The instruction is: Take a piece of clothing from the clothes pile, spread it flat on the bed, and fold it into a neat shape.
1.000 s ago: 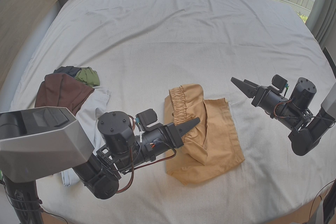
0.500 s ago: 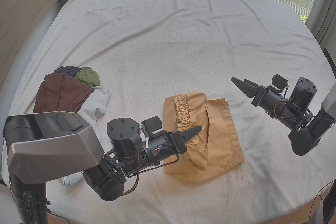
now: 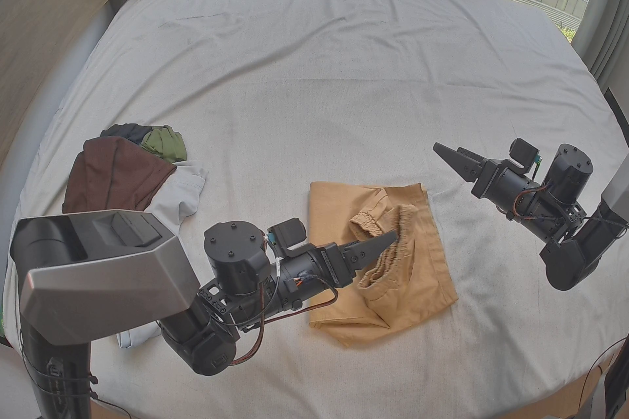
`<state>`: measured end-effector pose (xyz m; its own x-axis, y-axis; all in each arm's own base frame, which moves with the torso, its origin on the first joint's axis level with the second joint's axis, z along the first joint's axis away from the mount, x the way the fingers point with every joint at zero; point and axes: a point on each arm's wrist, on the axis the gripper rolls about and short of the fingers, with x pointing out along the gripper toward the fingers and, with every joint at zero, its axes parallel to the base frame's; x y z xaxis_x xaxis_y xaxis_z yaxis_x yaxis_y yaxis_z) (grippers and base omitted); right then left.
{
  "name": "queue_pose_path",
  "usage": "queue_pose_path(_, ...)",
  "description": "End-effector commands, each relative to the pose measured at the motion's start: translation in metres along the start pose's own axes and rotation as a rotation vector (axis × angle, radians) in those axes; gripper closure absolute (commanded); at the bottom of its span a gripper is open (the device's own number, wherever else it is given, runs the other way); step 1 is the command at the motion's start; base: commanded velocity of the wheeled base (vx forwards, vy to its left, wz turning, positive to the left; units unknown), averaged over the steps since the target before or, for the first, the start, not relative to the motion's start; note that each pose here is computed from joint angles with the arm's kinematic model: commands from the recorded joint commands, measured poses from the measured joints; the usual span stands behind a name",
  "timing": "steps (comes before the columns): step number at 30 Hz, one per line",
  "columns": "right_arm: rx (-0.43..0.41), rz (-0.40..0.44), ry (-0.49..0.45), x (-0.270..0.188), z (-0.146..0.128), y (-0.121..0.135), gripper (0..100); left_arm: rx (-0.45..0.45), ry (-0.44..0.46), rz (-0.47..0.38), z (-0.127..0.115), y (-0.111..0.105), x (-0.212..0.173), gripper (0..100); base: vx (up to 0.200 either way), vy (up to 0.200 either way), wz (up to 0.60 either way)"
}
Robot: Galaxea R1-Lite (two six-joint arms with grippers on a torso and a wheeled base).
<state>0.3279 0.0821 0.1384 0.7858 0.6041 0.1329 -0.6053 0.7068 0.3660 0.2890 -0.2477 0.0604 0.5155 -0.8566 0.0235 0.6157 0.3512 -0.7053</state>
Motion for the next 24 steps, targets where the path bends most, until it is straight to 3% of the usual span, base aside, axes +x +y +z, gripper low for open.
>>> queue_pose_path(1, 0.001, 0.000, 0.003, 0.000, -0.001, 0.000, 0, 0.000, -0.004, 0.004, 0.000, -0.001, 0.000, 0, 0.000, 0.000, 0.00)
queue_pose_path(12, 0.006, 0.002, 0.012, 0.000, -0.004, 0.001, 0, 0.021, -0.069, 0.058, 0.013, 0.004, -0.009, 0, 0.000, 0.000, 0.00)
queue_pose_path(16, 0.006, 0.003, 0.016, 0.000, -0.005, 0.002, 0, 0.062, -0.125, 0.111, 0.037, 0.011, -0.032, 0, 0.000, 0.000, 0.00)
queue_pose_path(20, 0.011, 0.013, 0.024, 0.001, -0.007, 0.005, 0, 0.074, -0.190, 0.153, 0.064, 0.001, -0.071, 0, 0.000, 0.000, 0.00)
queue_pose_path(24, 0.013, 0.041, 0.036, 0.005, -0.011, 0.014, 0, 0.065, -0.187, 0.177, 0.069, -0.005, -0.101, 0, 0.000, 0.000, 0.00)
